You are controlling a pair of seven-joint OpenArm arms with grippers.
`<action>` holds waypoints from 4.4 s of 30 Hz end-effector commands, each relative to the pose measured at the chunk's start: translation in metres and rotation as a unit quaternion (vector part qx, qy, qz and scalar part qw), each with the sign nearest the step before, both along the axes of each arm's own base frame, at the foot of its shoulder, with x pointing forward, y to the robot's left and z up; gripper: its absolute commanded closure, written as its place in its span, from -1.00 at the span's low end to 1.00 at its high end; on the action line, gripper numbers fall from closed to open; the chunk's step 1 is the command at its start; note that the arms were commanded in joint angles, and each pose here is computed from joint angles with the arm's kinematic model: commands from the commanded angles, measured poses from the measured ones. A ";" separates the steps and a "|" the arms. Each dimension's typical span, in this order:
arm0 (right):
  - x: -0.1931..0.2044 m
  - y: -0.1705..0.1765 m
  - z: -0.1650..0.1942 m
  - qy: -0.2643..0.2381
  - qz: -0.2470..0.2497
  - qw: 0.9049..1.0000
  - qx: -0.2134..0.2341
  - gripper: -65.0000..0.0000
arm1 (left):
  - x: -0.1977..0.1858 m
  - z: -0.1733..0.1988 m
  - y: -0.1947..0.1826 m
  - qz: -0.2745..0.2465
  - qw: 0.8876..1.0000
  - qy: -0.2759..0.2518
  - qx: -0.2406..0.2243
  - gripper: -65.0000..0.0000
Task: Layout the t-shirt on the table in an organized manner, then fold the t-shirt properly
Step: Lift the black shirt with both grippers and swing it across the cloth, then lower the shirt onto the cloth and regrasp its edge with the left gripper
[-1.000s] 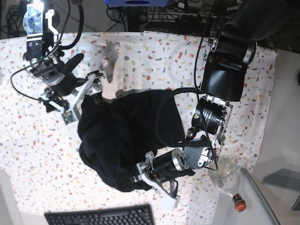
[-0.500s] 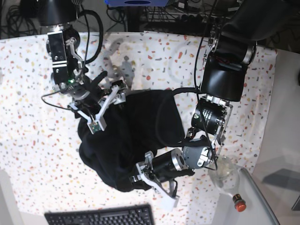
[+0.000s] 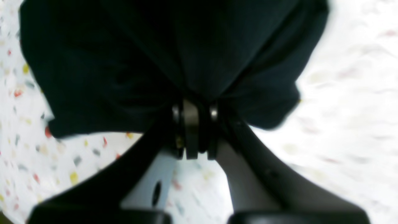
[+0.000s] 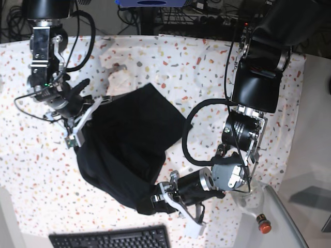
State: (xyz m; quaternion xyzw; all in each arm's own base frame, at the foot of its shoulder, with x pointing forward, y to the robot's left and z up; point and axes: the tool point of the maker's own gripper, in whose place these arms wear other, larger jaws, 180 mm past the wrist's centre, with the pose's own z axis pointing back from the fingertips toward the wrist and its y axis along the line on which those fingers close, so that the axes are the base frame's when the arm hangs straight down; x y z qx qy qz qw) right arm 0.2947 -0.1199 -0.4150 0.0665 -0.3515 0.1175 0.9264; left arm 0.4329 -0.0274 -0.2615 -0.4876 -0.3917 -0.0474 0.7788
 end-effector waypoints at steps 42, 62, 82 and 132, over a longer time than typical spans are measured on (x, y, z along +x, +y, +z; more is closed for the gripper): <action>-0.038 -0.050 -0.015 0.053 0.089 0.991 -0.090 1.00 | -0.092 -0.143 0.054 -0.054 0.962 0.056 0.263 1.00; -0.095 -0.048 0.011 0.073 0.054 0.991 -0.102 -0.05 | -0.148 -0.166 0.102 -0.001 0.954 0.070 0.290 0.91; -0.060 -0.181 -0.049 0.092 -0.280 0.953 0.074 -0.05 | -0.049 -0.125 0.088 0.086 0.972 0.046 0.215 0.25; -0.121 -0.198 0.048 0.068 -0.268 0.958 -0.069 0.09 | -0.095 -0.152 0.111 0.076 0.904 -0.026 0.421 0.23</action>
